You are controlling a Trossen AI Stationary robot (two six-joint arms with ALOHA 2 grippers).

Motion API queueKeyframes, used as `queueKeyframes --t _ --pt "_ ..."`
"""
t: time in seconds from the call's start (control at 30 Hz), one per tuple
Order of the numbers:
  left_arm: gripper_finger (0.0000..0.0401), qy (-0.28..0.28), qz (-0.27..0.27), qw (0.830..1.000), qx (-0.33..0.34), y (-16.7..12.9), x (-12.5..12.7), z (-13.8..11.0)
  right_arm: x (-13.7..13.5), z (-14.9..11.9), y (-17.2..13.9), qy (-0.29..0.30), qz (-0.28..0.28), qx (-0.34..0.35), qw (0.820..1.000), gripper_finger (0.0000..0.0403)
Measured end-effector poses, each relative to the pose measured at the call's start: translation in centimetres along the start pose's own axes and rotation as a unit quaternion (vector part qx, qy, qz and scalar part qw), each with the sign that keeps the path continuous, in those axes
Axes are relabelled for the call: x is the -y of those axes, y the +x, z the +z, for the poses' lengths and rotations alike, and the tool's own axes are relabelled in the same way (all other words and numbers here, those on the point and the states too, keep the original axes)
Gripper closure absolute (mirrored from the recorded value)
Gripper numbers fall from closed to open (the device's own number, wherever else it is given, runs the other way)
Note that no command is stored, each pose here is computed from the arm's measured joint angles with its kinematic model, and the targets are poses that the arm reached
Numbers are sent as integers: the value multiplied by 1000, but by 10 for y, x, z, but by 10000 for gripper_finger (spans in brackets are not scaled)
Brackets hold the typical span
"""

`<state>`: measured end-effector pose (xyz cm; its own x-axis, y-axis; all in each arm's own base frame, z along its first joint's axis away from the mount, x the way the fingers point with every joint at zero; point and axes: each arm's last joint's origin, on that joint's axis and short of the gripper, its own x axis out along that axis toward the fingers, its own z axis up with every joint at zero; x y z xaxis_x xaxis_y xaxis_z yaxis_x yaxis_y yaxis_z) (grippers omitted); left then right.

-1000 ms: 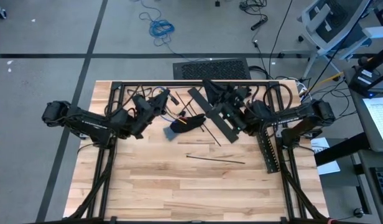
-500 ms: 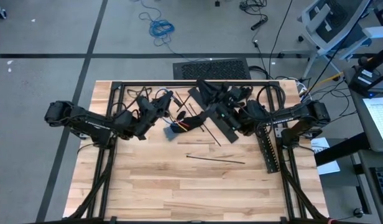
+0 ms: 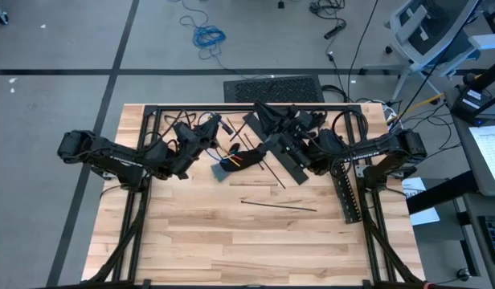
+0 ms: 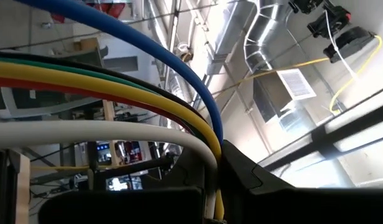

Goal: Ziptie cables
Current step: Wrap the black zip tie on the cable

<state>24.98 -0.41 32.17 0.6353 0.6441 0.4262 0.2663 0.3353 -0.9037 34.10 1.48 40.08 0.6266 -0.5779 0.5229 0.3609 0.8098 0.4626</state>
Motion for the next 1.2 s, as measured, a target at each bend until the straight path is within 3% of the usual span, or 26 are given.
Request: queueKeyframes --t 0.87,1.2 --pt "379 13 7 1000 -18 0 -4 -4 8 2 6 28 -7 11 1000 403" --pt "379 30 11 998 -62 18 -5 -35 9 2 7 32 -9 9 999 403"
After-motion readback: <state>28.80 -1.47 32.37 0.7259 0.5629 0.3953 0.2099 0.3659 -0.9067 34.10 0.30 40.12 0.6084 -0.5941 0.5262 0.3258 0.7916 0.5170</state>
